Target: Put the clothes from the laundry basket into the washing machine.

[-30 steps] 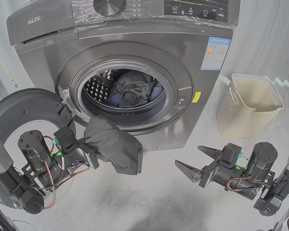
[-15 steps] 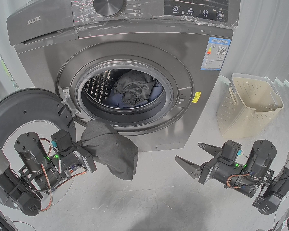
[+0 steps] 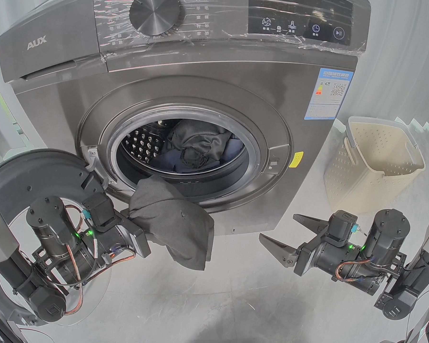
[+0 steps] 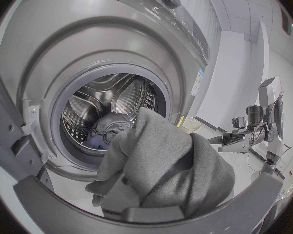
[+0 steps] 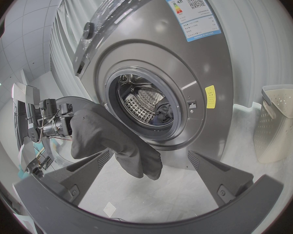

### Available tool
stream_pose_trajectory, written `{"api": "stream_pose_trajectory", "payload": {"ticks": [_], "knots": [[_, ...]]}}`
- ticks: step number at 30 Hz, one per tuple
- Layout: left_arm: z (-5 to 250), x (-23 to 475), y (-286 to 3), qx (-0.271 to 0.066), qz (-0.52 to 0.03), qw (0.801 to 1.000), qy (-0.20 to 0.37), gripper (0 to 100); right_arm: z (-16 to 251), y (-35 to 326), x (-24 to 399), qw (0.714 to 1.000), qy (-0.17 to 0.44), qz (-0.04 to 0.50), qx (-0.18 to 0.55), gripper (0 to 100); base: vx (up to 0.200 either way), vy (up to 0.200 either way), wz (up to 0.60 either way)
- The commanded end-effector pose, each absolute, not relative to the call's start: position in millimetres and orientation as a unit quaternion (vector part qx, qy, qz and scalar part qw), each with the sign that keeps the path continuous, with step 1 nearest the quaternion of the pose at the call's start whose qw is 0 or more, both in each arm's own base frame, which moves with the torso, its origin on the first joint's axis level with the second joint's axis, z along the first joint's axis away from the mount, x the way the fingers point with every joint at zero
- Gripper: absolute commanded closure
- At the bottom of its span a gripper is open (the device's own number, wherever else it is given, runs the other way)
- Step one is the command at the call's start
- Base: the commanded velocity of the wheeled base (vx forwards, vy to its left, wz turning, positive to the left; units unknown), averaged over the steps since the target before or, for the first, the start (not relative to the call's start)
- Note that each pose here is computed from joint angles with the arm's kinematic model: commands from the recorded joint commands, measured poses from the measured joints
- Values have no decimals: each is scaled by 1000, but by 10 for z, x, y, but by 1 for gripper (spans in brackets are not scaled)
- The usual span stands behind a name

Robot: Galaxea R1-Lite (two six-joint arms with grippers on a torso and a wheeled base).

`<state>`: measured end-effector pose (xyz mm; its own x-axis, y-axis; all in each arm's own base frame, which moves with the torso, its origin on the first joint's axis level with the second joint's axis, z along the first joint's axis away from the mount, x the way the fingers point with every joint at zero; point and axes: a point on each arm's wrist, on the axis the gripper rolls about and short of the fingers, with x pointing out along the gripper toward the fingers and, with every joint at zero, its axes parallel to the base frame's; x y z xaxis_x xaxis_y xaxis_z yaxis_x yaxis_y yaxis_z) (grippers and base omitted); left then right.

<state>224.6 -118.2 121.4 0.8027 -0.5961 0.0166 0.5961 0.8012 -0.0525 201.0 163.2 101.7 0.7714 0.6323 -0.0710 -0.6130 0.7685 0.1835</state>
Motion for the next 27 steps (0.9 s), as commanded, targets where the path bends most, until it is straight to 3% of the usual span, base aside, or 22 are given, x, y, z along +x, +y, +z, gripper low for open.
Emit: {"api": "stream_pose_trajectory", "payload": {"ticks": [1,6,18,27], "knots": [[1186,2230,-1238,-27,-322,946,6,100,1007,1643,1994,937,67,335,74,0,200,0,0],[1183,2214,-1261,-25,-327,945,6,100,1007,1684,1944,937,72,331,85,0,200,0,0],[1135,2205,-1305,-24,-334,942,17,100,999,1708,1912,935,75,336,85,0,0,0,0],[1075,2131,-1531,-47,-344,937,35,100,1054,1791,1803,926,67,360,88,0,0,0,0]]}}
